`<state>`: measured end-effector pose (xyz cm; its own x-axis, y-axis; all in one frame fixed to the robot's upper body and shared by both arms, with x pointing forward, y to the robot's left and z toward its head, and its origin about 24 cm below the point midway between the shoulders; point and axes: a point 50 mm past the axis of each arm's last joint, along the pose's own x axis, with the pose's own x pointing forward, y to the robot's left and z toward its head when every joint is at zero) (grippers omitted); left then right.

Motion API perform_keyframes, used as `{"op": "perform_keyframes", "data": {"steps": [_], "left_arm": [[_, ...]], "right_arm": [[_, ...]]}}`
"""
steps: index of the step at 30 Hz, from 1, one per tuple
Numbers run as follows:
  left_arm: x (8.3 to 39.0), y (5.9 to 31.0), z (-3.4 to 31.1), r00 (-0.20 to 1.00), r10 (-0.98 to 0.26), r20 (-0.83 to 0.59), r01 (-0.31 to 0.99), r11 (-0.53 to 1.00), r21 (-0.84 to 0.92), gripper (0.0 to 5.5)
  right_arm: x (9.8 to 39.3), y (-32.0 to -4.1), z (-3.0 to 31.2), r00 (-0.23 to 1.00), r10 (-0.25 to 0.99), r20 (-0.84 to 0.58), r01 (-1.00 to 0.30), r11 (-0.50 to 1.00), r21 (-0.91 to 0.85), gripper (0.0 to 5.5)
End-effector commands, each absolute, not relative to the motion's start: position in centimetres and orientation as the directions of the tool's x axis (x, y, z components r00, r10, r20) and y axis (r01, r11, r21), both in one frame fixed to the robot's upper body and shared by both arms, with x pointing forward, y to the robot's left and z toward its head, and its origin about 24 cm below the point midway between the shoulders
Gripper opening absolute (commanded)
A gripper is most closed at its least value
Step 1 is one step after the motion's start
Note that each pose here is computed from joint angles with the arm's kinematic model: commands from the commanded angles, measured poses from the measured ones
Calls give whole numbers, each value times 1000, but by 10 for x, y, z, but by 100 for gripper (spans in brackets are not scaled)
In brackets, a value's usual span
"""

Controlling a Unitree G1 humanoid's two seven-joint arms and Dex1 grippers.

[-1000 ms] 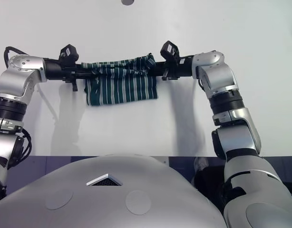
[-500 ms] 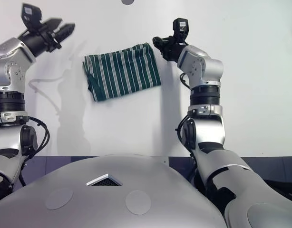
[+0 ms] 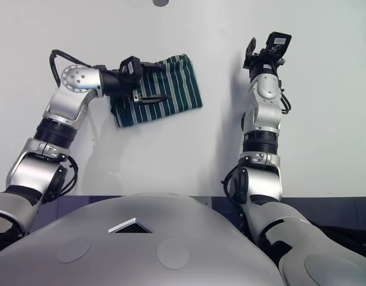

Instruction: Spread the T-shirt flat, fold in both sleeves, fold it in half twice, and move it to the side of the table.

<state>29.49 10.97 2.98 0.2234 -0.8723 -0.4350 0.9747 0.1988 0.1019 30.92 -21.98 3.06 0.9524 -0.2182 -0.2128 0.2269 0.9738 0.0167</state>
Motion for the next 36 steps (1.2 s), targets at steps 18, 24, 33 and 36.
{"op": "perform_keyframes", "data": {"steps": [18,24,33,36], "left_arm": [[367,292,74,852,392,-346,-376,919,116,392],[356,208,193,825,-56,562,1,995,97,392],[278,107,71,910,-321,261,331,944,6,392],[285,124,62,964,-185,189,190,982,-7,392]], "right_arm": [[320,-190,52,974,-226,14,225,973,61,306],[314,-166,90,954,-41,298,72,993,-92,306],[295,-152,62,966,43,253,-14,993,-117,306],[298,-153,59,971,51,233,-18,990,-141,306]]}}
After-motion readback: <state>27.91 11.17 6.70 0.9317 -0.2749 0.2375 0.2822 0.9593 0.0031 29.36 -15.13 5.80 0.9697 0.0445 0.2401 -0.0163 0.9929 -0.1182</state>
